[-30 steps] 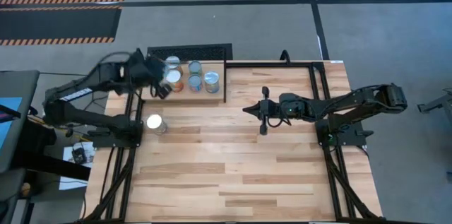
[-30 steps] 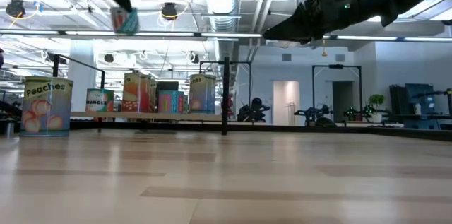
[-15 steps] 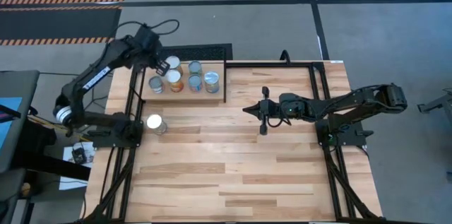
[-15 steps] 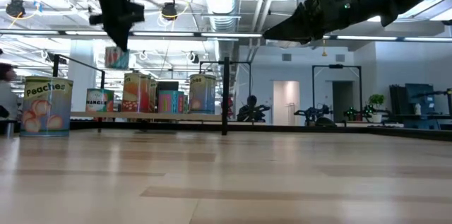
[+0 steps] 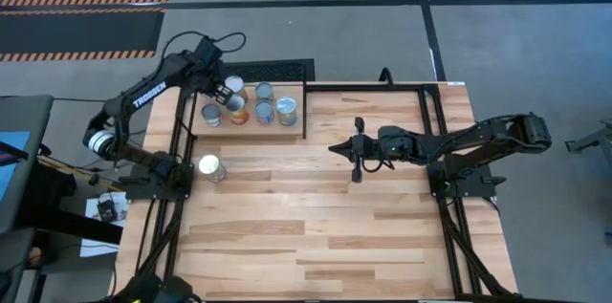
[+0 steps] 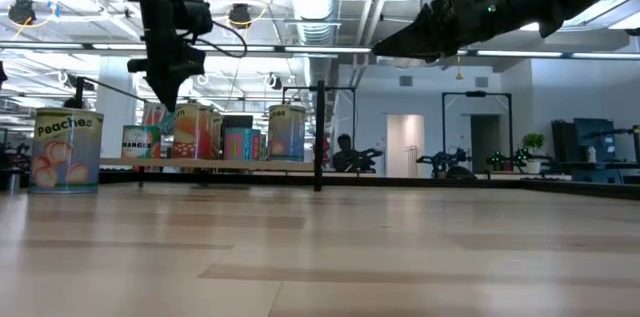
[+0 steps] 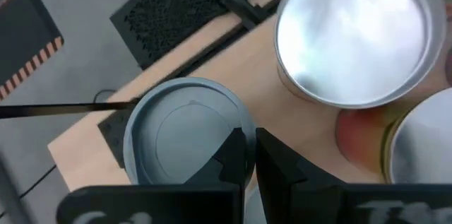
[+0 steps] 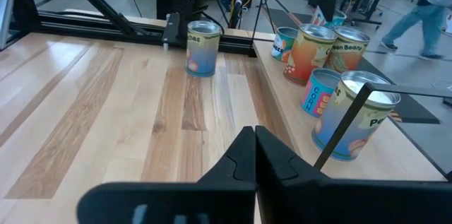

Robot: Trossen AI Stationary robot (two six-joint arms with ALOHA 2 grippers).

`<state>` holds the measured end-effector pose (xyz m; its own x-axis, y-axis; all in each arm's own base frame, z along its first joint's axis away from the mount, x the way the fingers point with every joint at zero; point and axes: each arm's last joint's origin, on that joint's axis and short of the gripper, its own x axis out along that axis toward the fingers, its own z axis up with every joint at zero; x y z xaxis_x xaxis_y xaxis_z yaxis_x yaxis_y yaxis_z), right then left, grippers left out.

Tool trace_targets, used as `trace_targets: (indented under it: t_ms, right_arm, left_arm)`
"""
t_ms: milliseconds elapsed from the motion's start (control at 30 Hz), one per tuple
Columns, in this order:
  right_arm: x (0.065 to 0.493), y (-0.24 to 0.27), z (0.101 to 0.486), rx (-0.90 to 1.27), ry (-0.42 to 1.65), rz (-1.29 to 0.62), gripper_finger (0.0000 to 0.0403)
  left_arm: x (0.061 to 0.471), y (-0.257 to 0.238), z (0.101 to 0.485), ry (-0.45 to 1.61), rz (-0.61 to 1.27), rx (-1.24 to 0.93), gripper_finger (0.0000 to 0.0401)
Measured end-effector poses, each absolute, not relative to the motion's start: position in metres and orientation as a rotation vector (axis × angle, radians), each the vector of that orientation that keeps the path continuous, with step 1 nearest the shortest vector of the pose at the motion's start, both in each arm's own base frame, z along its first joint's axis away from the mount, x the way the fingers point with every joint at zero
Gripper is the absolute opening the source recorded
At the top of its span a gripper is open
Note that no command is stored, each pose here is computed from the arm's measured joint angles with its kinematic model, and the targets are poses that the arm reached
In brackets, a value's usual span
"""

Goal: Pick and place cans onto a shelf
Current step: Put the canned carrots on the shelf

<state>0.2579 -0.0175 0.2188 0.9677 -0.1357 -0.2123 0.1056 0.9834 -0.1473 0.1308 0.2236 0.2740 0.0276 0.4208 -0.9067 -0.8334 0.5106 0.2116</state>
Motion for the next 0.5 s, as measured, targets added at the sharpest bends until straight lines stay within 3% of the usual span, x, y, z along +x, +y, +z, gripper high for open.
trace_targets:
  t_ms: [500]
  right_arm:
    - [0.258,-0.018,0.219,-0.133,0.224,-0.123,0.0012]
  left_arm:
    - [0.133,0.229,0.259,1.194,1.010,-0.447,0.0006]
